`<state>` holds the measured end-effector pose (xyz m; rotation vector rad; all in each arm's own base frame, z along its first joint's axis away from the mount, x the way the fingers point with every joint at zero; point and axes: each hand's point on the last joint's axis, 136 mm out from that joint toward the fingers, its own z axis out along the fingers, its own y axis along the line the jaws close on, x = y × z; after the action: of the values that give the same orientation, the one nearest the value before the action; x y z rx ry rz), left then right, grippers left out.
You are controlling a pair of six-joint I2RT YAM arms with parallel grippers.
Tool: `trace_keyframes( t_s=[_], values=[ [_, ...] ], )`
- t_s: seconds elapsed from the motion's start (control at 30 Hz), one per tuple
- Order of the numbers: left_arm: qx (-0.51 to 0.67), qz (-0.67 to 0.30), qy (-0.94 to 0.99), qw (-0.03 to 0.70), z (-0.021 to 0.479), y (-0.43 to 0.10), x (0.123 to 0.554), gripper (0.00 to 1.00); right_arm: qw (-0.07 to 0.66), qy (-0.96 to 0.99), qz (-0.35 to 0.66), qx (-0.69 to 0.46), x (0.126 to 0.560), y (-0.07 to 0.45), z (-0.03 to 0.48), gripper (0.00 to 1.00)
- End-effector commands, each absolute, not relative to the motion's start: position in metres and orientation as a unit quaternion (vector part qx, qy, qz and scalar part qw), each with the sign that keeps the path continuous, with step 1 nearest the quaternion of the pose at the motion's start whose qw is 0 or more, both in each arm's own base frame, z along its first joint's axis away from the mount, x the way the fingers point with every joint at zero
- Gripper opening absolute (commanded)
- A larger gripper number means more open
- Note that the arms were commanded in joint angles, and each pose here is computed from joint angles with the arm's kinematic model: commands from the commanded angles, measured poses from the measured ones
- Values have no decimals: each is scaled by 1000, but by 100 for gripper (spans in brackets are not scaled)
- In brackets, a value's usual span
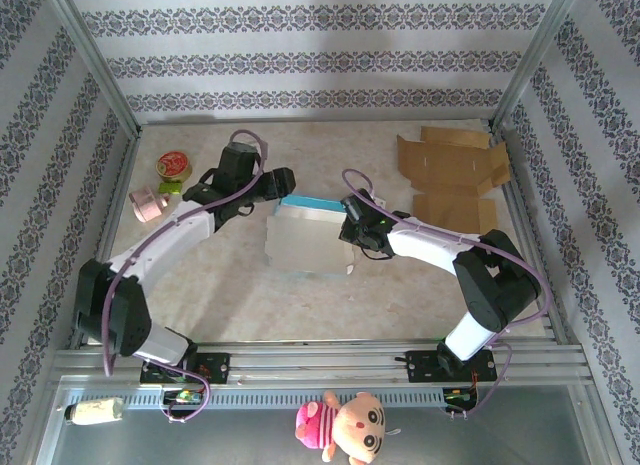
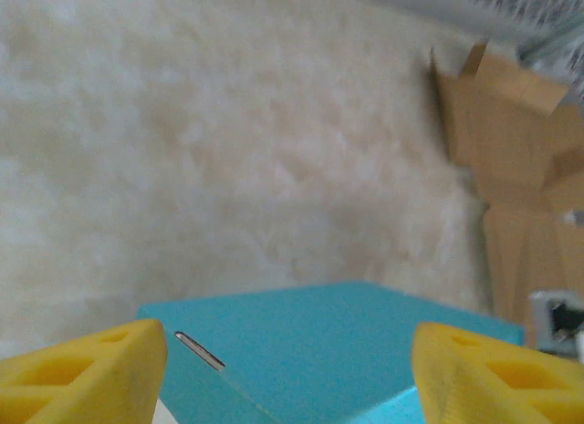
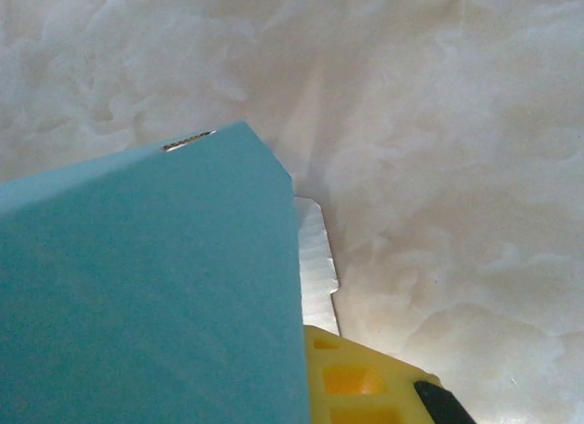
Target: Fold the paper box
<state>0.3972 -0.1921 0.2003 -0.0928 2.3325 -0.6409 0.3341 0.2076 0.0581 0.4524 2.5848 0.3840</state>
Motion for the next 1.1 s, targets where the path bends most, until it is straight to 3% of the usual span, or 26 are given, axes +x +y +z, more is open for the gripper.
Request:
trace_keyframes(
  t_s=[0.0,0.53,1.07],
  values=[
    [-6,-277,911,305,192,-205,387,71,229,955,109,153,330,200,49,10],
    [-28,-303,915,265,162,-211,375,60,227,956,130,132,334,215,59,12],
    [-39,-280,919,274,154,-202,387,58,290,945,147,43,359,236,83,31]
  ],
)
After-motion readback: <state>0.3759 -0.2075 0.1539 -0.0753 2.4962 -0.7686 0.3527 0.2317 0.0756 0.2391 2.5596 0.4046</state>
